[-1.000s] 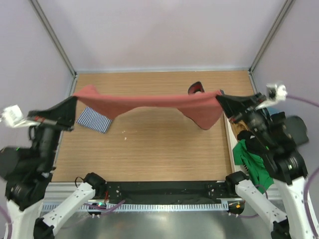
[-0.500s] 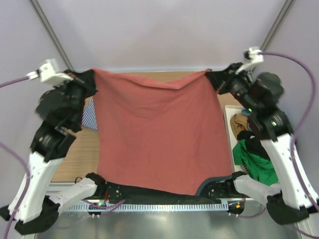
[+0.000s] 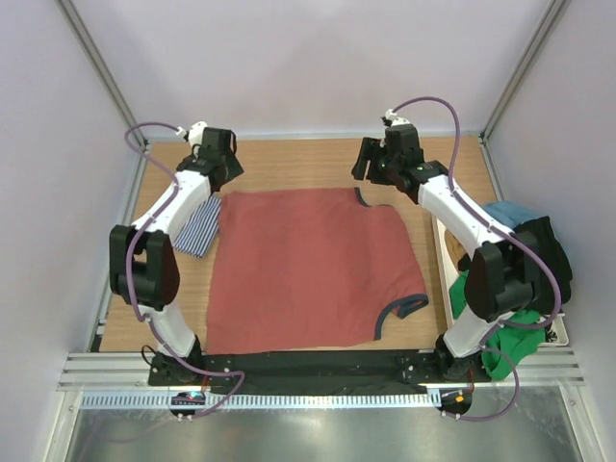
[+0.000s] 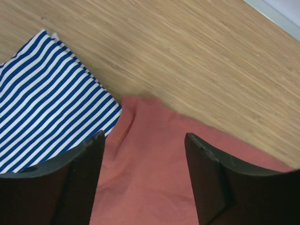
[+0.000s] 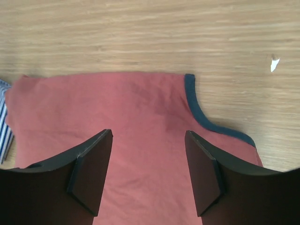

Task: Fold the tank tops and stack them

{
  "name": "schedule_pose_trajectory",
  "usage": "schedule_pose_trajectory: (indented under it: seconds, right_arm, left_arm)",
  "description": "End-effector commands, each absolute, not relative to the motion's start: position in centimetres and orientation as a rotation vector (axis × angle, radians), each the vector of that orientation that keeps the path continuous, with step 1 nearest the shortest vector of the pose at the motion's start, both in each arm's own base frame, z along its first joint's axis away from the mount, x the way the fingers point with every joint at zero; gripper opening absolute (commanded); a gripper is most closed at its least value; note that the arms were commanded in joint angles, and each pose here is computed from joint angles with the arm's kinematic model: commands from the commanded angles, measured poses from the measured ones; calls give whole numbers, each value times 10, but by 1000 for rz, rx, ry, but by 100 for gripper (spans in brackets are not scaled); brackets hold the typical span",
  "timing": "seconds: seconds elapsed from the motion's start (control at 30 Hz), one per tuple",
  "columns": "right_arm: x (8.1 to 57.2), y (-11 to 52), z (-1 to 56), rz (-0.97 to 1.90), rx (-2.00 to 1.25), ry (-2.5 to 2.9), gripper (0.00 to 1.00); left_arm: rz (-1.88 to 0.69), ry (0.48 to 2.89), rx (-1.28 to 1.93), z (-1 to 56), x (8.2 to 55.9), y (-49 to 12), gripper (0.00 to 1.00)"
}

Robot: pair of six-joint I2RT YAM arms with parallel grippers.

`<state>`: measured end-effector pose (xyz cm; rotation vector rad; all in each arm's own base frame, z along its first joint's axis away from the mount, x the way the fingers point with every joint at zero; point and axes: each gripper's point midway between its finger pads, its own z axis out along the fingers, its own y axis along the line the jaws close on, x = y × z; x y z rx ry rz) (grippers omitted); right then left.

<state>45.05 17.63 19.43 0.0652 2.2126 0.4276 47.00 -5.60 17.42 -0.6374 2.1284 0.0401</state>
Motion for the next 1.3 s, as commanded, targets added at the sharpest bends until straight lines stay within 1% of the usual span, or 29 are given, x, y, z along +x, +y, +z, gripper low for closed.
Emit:
schedule_pose_trajectory:
  seconds: [0.0,0.03,0.1,0.13,0.2,0.23,0.3,0.37,0.43,0.5,0.53,0.57,0.67,0.73,0.9,0.93,1.03,1.1,1.17,1.2,1.23,1.27]
  right_arm:
    - [450,168,277,468,95,1985,70]
    - [442,165,262,452,100,2023,69]
    - [428,160,260,450,100,2030,70]
    - [419,158,242,443,106,2071,69]
    - [407,152,235,438,131,2083,69]
    - [398,148,217,418,143,2122,69]
    - [390,141,206,390,172,2140,68]
    - [379,134,194,373,192,2149,66]
    - [371,133,185,381,200,2154,66]
    - [367,133,178,391,200,2161,66]
    - [363,133,171,392,199,2176,65]
    - [362,133,168,392,200,2182,65]
    - [359,130,156,377,208,2206,64]
    - [356,129,147,372,207,2223,64]
    - [350,128,125,368,245,2261,62]
    - [349,127,122,360,254,2265,61]
    - [348,113,113,293,338,2250,61]
    - [350,95,111,195,434,2212,59]
    - [348,81,109,119,495,2185,58]
    - [348,73,107,83,531,2163,58]
    - [347,71,106,76,541,2158,59]
    - [348,70,105,74,549,2152,63]
  left_arm:
    - [-45,2045,-644,233,486,-64,73]
    - [-39,2041,-645,235,483,-62,78]
    - [-37,2042,-658,231,477,-59,82]
    - [-47,2036,-661,236,472,-58,83]
    - [-44,2068,-668,223,464,-55,83]
    - [-76,2091,-671,217,460,-58,83]
    - [-109,2135,-686,199,451,-56,82]
    - [-151,2166,-706,185,446,-58,77]
    - [-171,2189,-746,164,441,-54,63]
    - [-168,2212,-794,142,438,-45,51]
    - [-173,2217,-820,135,437,-42,48]
    - [-186,2234,-848,123,436,-38,41]
    - [-209,2255,-901,106,432,-33,31]
    - [-199,2259,-917,98,430,-30,29]
    - [-176,2255,-984,73,430,-11,29]
    - [-171,2235,-1028,71,434,5,29]
    - [-204,2249,-1122,48,438,26,27]
    - [-216,2236,-1179,41,442,38,22]
    - [-185,2207,-1290,30,434,62,20]
    - [-182,2154,-1366,30,431,78,20]
    - [-191,2116,-1377,35,429,84,20]
    - [-179,2090,-1387,39,428,92,21]
